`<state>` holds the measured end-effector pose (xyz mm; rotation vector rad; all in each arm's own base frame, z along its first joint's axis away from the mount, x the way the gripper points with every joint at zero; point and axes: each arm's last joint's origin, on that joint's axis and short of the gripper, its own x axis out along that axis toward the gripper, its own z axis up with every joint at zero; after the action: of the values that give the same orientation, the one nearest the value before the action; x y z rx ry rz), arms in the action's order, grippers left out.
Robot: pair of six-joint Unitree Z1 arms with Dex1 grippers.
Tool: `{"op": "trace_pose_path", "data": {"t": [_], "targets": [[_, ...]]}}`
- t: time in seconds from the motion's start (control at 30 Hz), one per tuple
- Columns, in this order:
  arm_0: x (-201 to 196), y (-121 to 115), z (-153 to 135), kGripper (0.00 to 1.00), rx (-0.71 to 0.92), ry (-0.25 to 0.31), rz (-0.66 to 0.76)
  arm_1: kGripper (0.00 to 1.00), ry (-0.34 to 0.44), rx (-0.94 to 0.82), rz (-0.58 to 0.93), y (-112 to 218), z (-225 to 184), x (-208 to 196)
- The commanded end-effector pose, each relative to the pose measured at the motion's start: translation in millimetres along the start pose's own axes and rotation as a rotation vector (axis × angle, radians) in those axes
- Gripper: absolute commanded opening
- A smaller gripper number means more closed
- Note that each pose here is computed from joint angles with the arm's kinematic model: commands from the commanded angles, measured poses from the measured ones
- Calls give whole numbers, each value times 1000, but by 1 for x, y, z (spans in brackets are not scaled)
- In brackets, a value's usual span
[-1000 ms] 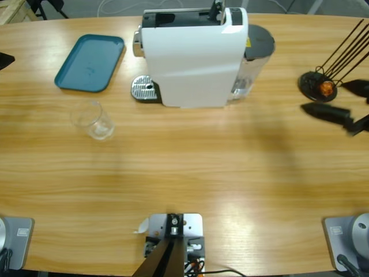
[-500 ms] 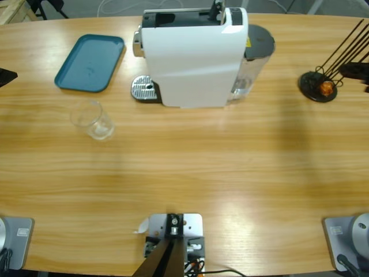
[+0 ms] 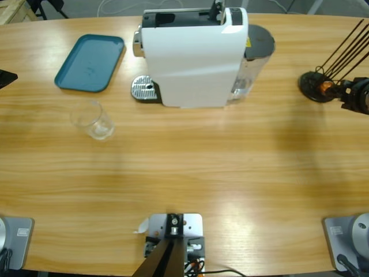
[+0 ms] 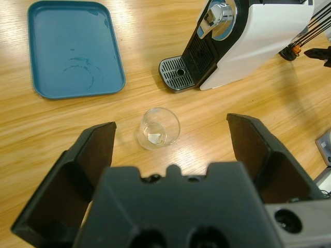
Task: Pour coffee
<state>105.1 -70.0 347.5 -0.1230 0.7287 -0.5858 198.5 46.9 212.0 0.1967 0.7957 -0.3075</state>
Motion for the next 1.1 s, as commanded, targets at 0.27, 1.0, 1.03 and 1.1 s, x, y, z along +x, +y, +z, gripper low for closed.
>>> {"op": "trace_pose_path", "data": {"t": [0.27,1.0,1.03,1.1], "targets": [[2,2,-12,931,0,38,-1,490,14,-3,-68,-2,-1,33],[9,3,-10,930,7,57,2,490,7,7,-81,1,7,62],[9,3,-10,930,7,58,2,490,8,4,-81,1,8,63],[9,3,-10,929,7,58,2,490,10,2,-82,1,8,64]]}}
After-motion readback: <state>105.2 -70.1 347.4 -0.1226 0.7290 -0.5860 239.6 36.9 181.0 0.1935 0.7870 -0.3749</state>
